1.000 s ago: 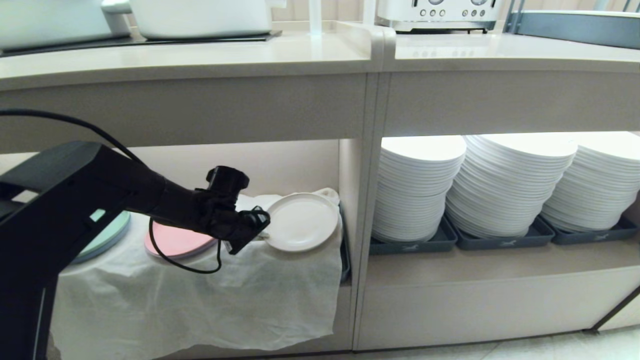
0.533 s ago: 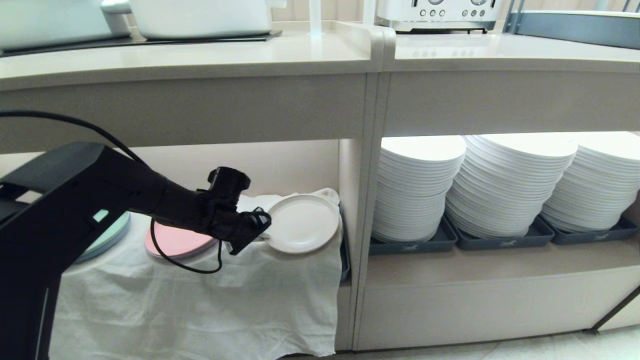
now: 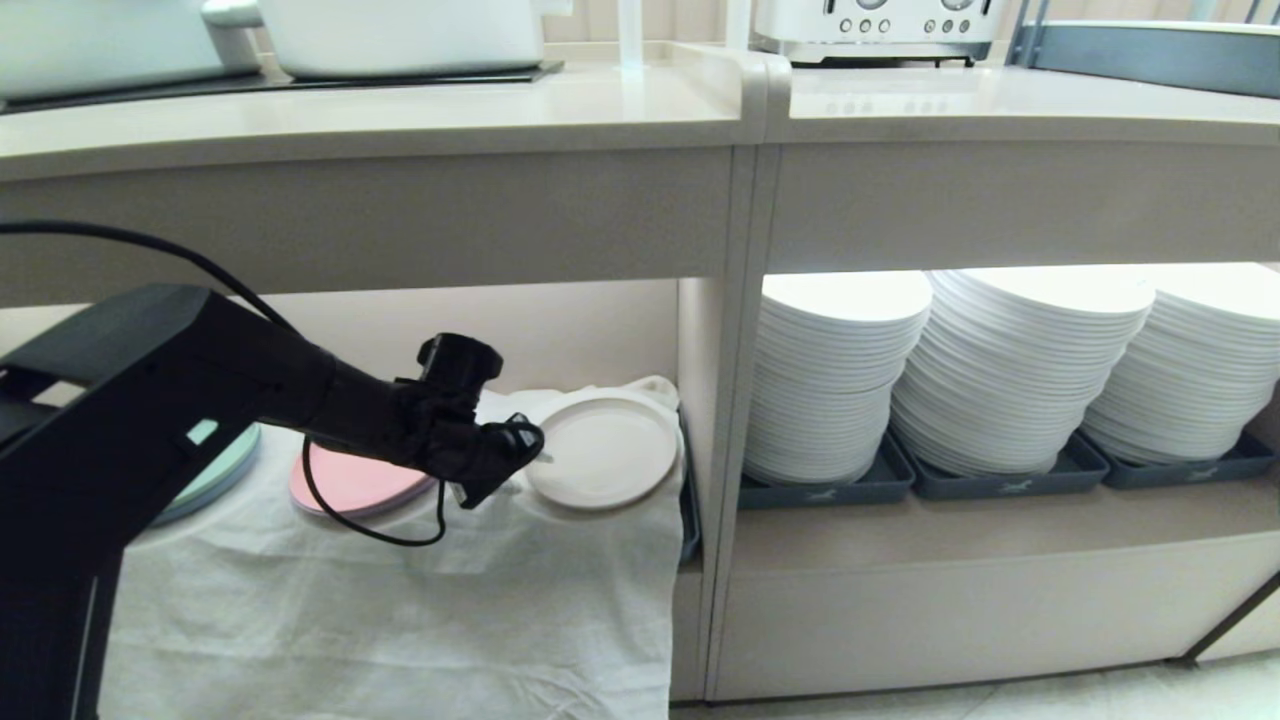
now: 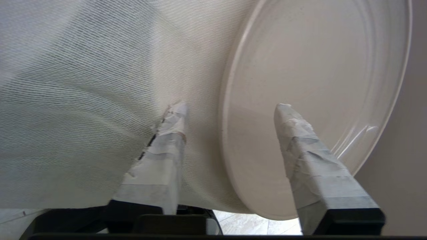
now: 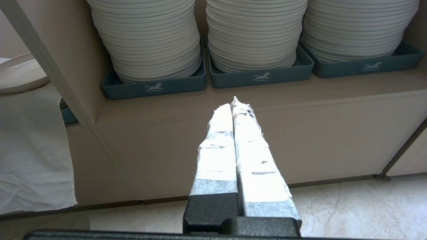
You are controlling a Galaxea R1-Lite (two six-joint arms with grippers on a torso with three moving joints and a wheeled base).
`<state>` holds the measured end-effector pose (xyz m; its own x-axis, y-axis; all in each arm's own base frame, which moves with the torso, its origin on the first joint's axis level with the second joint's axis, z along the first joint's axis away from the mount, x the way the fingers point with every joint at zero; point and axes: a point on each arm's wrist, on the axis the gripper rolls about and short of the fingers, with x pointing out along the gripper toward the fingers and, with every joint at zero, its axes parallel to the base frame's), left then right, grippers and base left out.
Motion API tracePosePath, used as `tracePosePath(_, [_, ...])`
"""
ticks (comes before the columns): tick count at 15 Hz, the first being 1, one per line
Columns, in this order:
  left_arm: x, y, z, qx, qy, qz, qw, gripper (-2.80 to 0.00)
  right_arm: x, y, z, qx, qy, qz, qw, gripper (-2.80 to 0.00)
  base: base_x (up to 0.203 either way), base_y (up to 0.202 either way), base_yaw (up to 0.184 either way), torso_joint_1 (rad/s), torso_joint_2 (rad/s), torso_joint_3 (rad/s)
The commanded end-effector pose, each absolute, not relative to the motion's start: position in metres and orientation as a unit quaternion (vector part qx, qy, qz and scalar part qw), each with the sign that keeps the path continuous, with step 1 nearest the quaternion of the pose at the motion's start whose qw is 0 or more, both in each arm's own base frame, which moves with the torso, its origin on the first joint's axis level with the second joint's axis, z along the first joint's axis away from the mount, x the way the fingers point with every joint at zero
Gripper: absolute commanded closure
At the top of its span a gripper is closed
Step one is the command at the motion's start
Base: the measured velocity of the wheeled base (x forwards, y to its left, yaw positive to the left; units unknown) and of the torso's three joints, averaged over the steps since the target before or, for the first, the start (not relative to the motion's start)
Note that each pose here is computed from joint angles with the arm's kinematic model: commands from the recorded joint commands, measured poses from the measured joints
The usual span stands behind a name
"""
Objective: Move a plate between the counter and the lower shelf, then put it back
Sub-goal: Put the plate in the cupboard
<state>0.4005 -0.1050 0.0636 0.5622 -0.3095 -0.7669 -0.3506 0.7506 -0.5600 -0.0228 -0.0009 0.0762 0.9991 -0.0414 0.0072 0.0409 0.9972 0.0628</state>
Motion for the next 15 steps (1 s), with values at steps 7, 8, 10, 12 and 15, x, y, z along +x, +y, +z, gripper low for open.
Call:
tracePosePath(7, [0.399, -0.101, 0.069, -0.358, 0.464, 0.018, 0.81, -2.8, -0.023, -0.001, 0.076, 0.032, -0.004, -0.02, 0.999, 0.0, 0.0, 0.0, 0.0, 0.0, 0.0, 0.0])
tracePosePath(8, [0.398, -0.1, 0.071, -0.358, 0.462, 0.018, 0.811, -2.8, -0.023, -0.001, 0.076, 0.032, -0.004, -0.02, 0.999, 0.0, 0.0, 0.0, 0.0, 0.0, 0.0, 0.0])
tracePosePath(10, [0.398, -0.098, 0.073, -0.36, 0.458, 0.019, 0.812, -2.8, -0.023, -0.001, 0.076, 0.032, -0.004, -0.021, 0.999, 0.0, 0.0, 0.0, 0.0, 0.0, 0.0, 0.0])
tracePosePath(12, [0.398, -0.099, 0.079, -0.361, 0.452, 0.015, 0.815, -2.8, -0.023, -0.001, 0.076, 0.032, -0.004, -0.02, 0.999, 0.0, 0.0, 0.0, 0.0, 0.0, 0.0, 0.0])
tracePosePath(15, [0.397, -0.099, 0.084, -0.364, 0.448, 0.012, 0.817, -2.8, -0.023, -0.001, 0.076, 0.032, -0.004, -0.021, 0.999, 0.0, 0.0, 0.0, 0.0, 0.0, 0.0, 0.0])
